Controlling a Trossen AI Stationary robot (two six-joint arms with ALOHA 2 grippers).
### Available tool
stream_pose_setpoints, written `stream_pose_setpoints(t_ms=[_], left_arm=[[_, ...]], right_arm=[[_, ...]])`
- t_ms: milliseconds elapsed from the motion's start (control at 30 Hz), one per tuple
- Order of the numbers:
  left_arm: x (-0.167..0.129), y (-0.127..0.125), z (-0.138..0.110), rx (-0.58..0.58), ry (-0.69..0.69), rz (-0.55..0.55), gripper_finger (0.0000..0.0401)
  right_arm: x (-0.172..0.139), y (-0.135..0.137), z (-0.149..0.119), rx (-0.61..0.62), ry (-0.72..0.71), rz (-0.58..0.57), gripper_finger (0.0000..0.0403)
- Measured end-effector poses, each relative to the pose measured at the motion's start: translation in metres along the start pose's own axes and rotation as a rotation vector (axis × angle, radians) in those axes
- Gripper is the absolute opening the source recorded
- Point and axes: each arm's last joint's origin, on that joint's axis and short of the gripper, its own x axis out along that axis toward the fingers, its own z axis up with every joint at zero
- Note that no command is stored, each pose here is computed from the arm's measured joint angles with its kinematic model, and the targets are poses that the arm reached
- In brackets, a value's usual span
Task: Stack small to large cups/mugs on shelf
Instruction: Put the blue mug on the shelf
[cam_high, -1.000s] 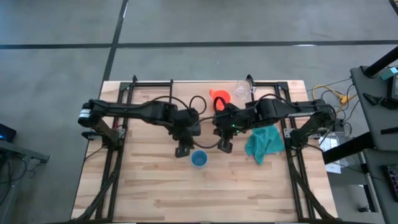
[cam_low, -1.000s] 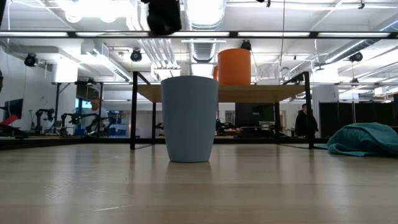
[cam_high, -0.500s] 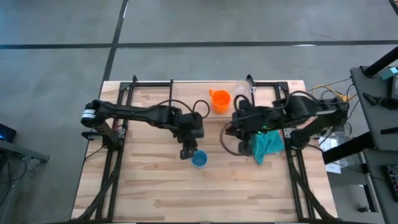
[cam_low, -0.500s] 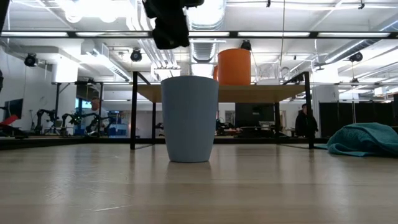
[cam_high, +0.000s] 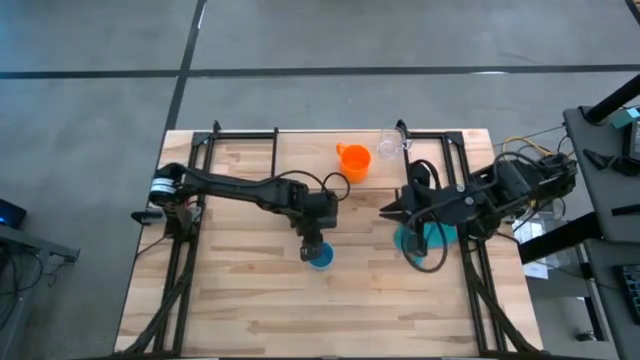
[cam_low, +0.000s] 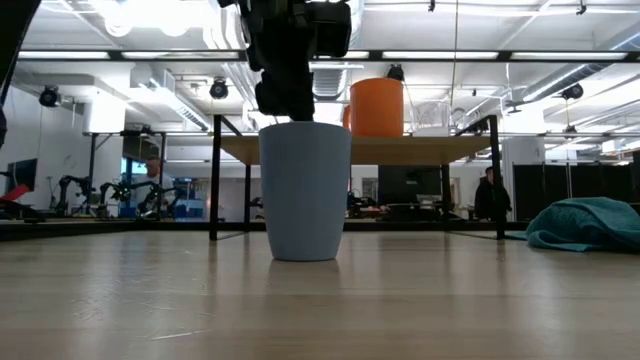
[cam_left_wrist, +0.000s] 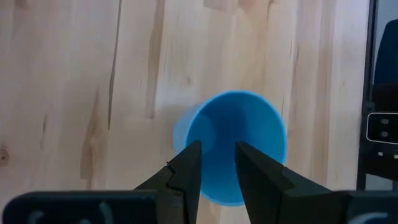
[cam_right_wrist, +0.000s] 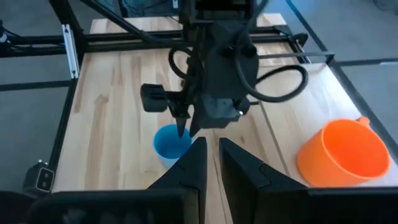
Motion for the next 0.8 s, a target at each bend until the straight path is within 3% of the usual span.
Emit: stream_pose_setpoints(t_ms=[400, 800], left_arm=[[0.005, 0.002, -0.001, -0.022, 0.014, 0.001, 0.0083], [0.021, 0.01, -0.017, -0.044, 0.084, 0.024, 0.0083]], right_arm=[[0.012, 0.006, -0.011, -0.039, 0.046, -0.007, 0.0038], [0.017, 0.009, -0.012, -0.026, 0.039, -0.005, 0.0038]])
